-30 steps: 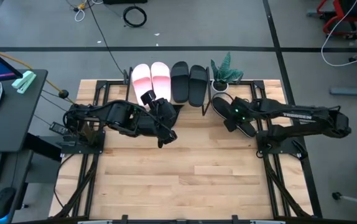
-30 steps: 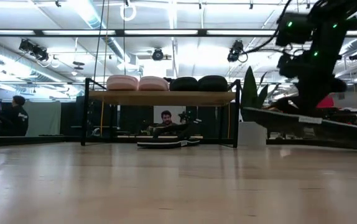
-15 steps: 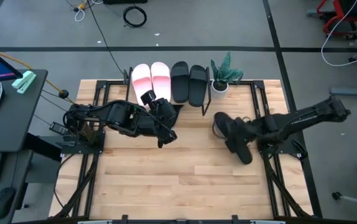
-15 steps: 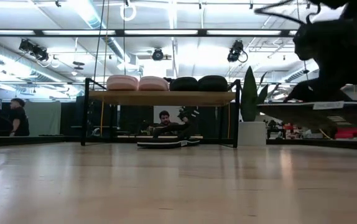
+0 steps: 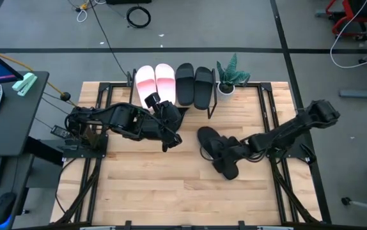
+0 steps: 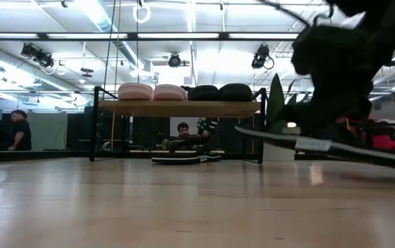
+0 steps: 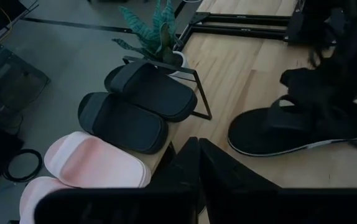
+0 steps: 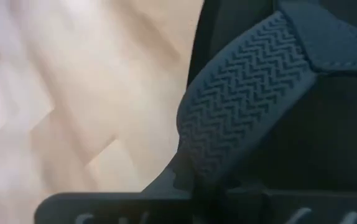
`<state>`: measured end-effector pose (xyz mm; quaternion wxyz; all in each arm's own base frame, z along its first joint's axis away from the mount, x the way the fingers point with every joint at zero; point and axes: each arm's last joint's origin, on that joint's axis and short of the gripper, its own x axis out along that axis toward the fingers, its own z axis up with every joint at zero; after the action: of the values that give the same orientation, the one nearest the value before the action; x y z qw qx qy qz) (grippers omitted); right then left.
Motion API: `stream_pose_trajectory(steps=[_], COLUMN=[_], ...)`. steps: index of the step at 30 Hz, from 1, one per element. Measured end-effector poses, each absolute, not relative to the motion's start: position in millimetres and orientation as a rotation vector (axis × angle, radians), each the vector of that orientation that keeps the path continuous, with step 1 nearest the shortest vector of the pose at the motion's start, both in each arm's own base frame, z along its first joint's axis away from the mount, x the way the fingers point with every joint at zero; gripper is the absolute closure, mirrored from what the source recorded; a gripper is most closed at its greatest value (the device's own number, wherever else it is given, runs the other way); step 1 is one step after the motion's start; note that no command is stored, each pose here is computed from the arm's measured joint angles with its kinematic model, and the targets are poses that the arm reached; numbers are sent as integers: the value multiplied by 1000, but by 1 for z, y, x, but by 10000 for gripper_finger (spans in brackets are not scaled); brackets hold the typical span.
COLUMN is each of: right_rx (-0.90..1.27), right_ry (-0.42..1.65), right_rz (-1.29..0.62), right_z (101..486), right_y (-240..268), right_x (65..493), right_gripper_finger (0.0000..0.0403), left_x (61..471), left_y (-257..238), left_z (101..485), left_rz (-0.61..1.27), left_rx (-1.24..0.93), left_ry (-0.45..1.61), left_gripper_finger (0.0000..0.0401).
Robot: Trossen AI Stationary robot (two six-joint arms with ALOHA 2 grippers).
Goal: Pick and place slides into the shelf
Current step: Put the black slipper under the shelf
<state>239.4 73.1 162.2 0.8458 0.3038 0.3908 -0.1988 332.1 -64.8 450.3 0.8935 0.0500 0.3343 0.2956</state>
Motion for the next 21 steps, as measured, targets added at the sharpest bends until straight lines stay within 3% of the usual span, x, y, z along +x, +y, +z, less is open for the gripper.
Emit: stream_pose_trajectory(steps=[5, 14, 21], right_rx=[694, 583, 510], right_ry=[793, 730, 746], right_rz=[-530, -465, -416], right_z=[149, 138, 139], right_y=[60, 48, 49], right_x=[250, 271, 271], right_gripper_finger=[394, 389, 348], left_x=[332, 331, 328], left_y=[-65, -65, -64], left_z=[450, 450, 447], left_rz=[613, 614, 623], left_rx=[103, 109, 124], left_ry=[693, 703, 745], left_gripper_finger=[378, 389, 381])
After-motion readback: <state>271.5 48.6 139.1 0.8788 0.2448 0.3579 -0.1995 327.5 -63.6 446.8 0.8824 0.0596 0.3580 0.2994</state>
